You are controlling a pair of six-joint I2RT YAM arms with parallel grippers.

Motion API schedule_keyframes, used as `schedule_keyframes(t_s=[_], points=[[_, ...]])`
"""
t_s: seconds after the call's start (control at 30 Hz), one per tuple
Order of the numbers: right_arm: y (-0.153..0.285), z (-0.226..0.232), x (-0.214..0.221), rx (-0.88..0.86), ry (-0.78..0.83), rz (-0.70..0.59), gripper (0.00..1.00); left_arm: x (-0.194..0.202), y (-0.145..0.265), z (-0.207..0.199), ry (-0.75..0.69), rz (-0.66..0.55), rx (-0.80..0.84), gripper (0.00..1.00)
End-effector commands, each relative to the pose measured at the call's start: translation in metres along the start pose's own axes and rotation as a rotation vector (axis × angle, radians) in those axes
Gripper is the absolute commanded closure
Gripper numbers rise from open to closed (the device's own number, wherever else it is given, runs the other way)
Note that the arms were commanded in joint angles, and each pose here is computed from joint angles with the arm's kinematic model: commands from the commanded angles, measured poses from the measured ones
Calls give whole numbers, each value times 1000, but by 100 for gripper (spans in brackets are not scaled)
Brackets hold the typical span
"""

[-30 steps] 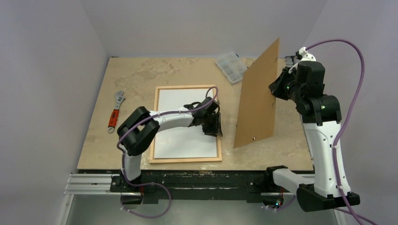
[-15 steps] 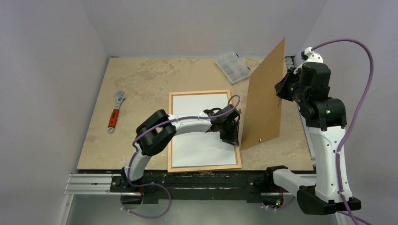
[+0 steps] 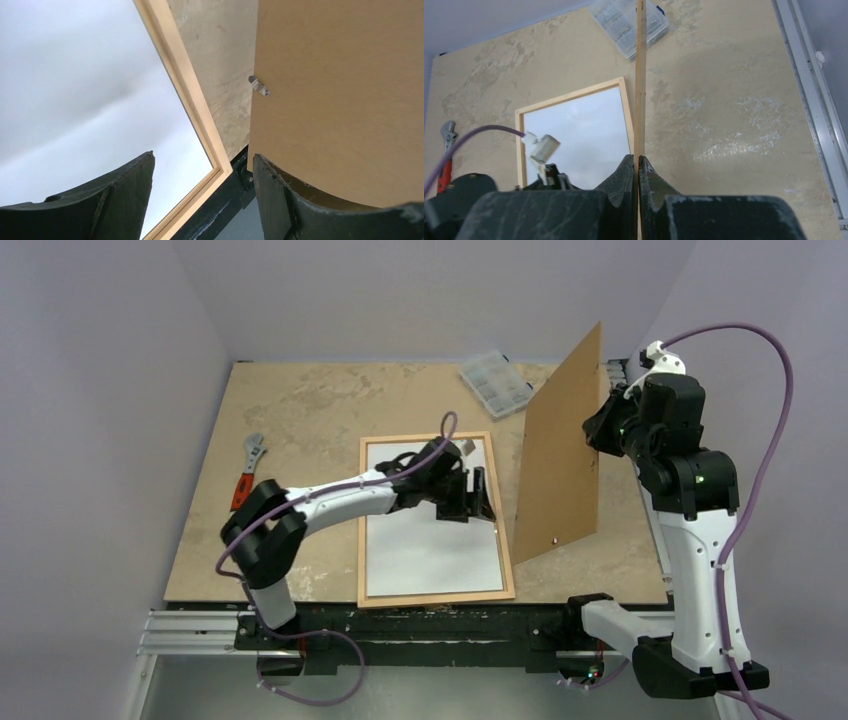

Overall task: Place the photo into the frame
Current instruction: Move the photo frame to the center of the board.

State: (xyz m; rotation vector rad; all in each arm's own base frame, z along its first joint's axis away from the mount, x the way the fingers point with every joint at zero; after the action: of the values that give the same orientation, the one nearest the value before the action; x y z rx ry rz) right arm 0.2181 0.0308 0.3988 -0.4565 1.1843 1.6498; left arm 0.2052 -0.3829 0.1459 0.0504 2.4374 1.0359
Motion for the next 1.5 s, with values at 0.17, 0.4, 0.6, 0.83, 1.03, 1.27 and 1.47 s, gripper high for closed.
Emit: schedule_keyframes(t_s=[0.17,0.4,0.6,0.83,1.03,1.27,1.47], points=[[9,34,-12,-259,-9,-51,100,0,98,76,118,-254,-49,30],[4,51,-2,-439,-7,-14,100,50,158,154,243,-291,-466,36],[-4,70,15,-643,-38,79,100,80,182,184,255,-168,-787,39],[-8,75,34,-801,-73,97,100,85,155,196,251,-109,-753,44],[-14,69,43,-790,-82,119,100,74,133,198,233,-101,-682,59],[-30,56,66,-757,-154,148,100,55,109,195,249,-94,-593,86],[-37,50,74,-720,-183,157,100,37,90,186,271,-121,-508,99]])
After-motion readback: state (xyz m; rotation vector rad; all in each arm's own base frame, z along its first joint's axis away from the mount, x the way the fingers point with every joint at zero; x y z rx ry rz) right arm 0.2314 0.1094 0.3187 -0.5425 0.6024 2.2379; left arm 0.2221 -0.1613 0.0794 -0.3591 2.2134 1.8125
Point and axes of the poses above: each gripper's point midway between its finger pads, its own y axis back along the fingers, its own z axis along the line the jaws close on, x = y × z, the point moved 6 cm from there along y, back along the fingers, and after that the axes turned 12 degrees about -y, right-handed, at the moved point
